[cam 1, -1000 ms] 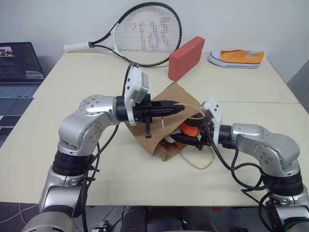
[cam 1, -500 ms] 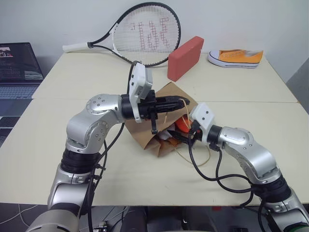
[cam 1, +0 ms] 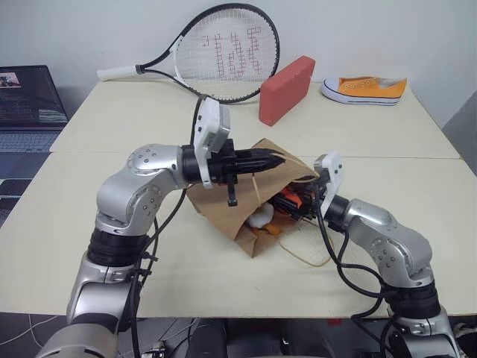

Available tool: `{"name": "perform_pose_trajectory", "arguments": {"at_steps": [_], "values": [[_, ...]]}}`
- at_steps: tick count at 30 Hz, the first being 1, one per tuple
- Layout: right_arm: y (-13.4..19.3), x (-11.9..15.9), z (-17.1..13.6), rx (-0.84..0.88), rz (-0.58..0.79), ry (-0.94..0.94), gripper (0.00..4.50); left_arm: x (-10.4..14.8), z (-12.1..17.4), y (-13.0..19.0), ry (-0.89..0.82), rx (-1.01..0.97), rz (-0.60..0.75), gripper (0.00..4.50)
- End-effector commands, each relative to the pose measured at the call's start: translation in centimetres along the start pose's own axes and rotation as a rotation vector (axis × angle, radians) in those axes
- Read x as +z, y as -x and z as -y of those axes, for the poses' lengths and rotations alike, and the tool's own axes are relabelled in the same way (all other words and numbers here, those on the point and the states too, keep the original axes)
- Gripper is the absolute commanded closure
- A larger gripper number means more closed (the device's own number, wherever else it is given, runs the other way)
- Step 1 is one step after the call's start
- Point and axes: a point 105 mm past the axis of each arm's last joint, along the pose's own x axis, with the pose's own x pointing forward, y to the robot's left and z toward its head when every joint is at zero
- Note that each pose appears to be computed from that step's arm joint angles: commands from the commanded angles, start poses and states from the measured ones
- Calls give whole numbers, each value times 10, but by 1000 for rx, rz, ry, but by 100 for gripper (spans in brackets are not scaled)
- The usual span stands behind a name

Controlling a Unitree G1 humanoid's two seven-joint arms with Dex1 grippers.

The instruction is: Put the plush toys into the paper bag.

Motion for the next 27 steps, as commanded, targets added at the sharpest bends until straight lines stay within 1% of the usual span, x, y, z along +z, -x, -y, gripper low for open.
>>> {"name": "perform_pose_trajectory", "arguments": {"at_steps": [1, 7, 11, 15, 20, 24, 27], "values": [[1, 8, 6, -51, -11, 106, 3, 18, 4, 6, -31, -7, 52, 450], [-11, -1, 6, -93, -68, 224, 3, 16, 13, -2, -18, -41, 55, 450], [-14, -6, 10, -138, -88, 242, 3, 15, 15, -3, -11, -50, 57, 450], [-15, -9, 18, -201, -85, 141, 3, 13, 20, -2, -1, -72, 45, 450], [-14, -4, 29, -257, -58, 30, 3, 9, 21, 6, 9, -75, 13, 450], [-13, -2, 32, -263, -53, -4, 3, 9, 16, 11, 8, -47, 5, 450], [-11, -4, 36, -275, -65, -12, 3, 14, 13, 14, 12, -32, 23, 450]]}}
